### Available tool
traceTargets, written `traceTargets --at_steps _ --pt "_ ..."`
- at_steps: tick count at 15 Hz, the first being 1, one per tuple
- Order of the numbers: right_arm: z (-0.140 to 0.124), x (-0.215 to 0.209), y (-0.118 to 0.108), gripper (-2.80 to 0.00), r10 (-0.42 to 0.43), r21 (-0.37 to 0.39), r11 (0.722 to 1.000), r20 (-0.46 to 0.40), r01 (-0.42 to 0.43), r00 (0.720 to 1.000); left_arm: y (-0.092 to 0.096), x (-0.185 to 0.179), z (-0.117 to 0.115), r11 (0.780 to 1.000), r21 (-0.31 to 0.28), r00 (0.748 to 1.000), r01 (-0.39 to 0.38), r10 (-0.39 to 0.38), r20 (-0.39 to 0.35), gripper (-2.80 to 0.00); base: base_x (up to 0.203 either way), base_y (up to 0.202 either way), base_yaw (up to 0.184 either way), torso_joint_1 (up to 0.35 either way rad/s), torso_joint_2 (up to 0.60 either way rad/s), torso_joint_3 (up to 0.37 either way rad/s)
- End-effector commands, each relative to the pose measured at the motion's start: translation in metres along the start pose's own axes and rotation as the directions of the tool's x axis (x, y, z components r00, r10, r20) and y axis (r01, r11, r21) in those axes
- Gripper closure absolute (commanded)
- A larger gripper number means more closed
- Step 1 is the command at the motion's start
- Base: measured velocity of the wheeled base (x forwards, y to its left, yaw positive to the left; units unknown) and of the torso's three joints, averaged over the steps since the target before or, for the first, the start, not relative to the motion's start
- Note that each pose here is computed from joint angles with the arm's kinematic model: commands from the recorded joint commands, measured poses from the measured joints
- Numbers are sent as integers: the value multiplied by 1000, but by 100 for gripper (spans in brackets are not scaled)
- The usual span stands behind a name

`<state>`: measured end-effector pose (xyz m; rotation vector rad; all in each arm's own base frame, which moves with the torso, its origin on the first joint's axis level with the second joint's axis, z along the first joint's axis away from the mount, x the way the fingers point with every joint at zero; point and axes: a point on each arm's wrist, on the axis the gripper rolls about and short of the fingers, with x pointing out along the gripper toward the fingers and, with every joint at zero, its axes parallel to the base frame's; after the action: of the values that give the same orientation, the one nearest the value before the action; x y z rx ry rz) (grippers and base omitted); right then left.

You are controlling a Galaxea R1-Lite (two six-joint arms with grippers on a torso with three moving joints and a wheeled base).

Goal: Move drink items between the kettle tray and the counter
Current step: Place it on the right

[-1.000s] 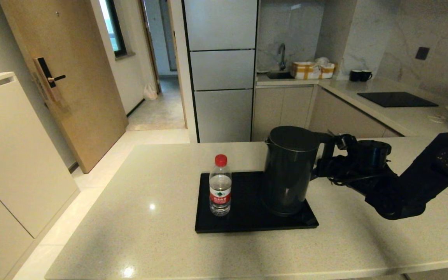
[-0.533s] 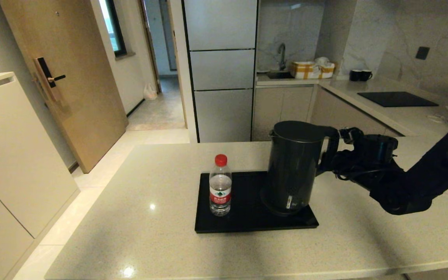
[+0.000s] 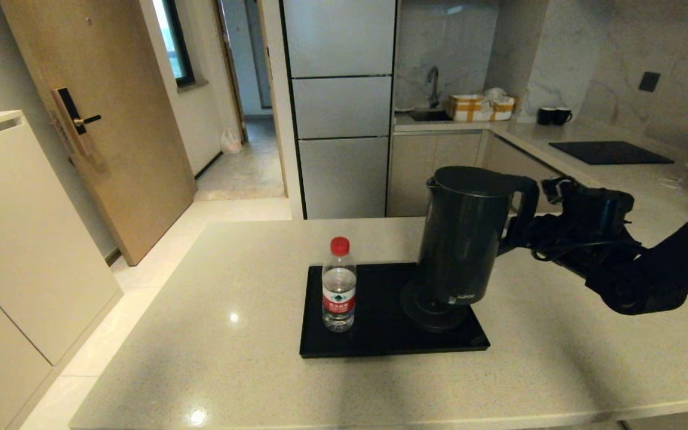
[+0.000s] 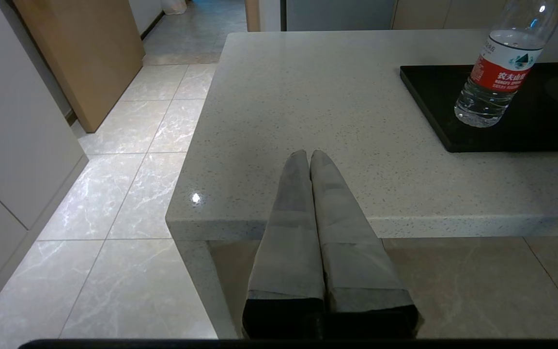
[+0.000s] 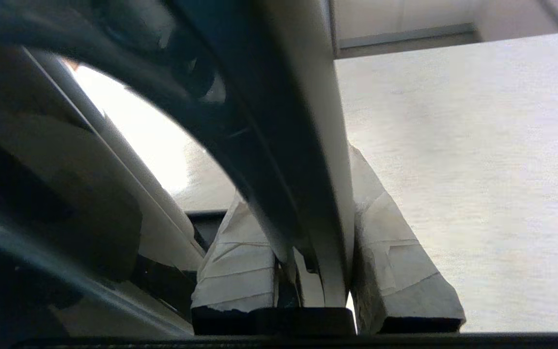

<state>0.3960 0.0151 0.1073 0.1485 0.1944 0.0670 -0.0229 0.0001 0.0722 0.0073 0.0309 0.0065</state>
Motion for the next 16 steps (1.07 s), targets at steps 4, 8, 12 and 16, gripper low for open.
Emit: traceTargets --at_steps 4,8,12,16 --pt "13 -13 -65 0 -273 19 962 17 272 962 0 0 0 1000 0 1000 -1 1 -1 0 0 0 0 0 0 0" --pt "0 -27 -97 0 -355 31 934 3 355 935 0 0 0 1000 0 1000 -1 1 -1 0 0 0 0 0 0 0" --pt "-23 -30 -117 0 -450 -5 893 61 451 891 0 0 0 1000 0 1000 -1 1 -1 0 0 0 0 0 0 0" --pt "-48 -30 -140 0 -534 -45 840 108 541 838 0 0 0 1000 0 1000 -1 1 -1 0 0 0 0 0 0 0"
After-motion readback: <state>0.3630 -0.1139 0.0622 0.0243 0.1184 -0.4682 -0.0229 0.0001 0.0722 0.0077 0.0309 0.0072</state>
